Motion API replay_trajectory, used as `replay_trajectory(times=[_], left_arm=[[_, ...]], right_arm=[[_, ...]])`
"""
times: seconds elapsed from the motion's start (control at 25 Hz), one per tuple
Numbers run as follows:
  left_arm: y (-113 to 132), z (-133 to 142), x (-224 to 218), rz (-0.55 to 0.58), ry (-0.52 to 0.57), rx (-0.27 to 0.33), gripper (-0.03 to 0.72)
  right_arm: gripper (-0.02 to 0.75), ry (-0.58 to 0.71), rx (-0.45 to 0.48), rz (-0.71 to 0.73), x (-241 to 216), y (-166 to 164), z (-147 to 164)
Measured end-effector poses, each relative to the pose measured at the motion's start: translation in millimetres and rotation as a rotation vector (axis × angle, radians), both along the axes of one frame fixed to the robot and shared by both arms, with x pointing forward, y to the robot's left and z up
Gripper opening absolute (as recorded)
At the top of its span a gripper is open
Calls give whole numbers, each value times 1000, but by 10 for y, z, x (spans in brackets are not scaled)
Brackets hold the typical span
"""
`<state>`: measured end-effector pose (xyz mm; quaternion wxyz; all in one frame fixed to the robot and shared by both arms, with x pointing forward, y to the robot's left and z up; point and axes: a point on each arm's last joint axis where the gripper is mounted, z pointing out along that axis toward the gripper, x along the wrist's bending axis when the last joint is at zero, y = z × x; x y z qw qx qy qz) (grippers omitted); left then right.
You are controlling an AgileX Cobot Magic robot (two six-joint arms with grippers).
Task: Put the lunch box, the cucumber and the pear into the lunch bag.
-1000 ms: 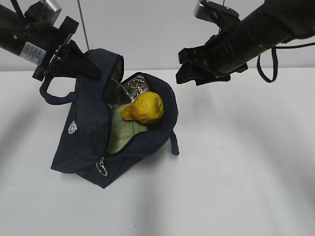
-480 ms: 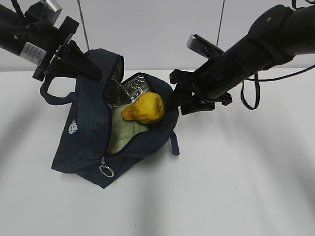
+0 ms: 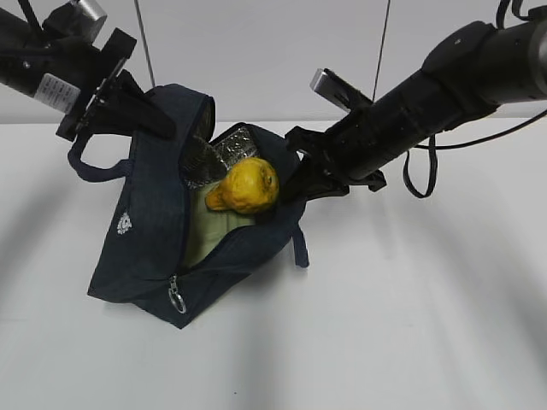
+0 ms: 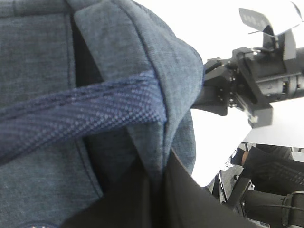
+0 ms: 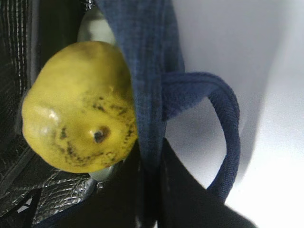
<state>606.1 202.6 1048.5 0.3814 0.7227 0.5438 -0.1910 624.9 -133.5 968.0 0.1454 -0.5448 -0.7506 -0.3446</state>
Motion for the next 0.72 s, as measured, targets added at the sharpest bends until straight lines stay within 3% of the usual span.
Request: replay_trajectory(times=[0.2, 0.4, 0.56, 0.72], left_arm=[[-125, 28, -19, -12, 2, -41, 2], [-448, 61, -58, -26, -29, -81, 1], [-717, 71, -99, -29, -72, -86, 1], [-796, 71, -89, -5, -107, -77, 1]], right_arm=[[-4, -77, -30, 50, -47, -76, 440], [-5, -137, -153, 58, -104, -289, 923], [-5, -136, -241, 85, -144, -371, 1105], [-5, -131, -285, 92, -143, -404, 1101]])
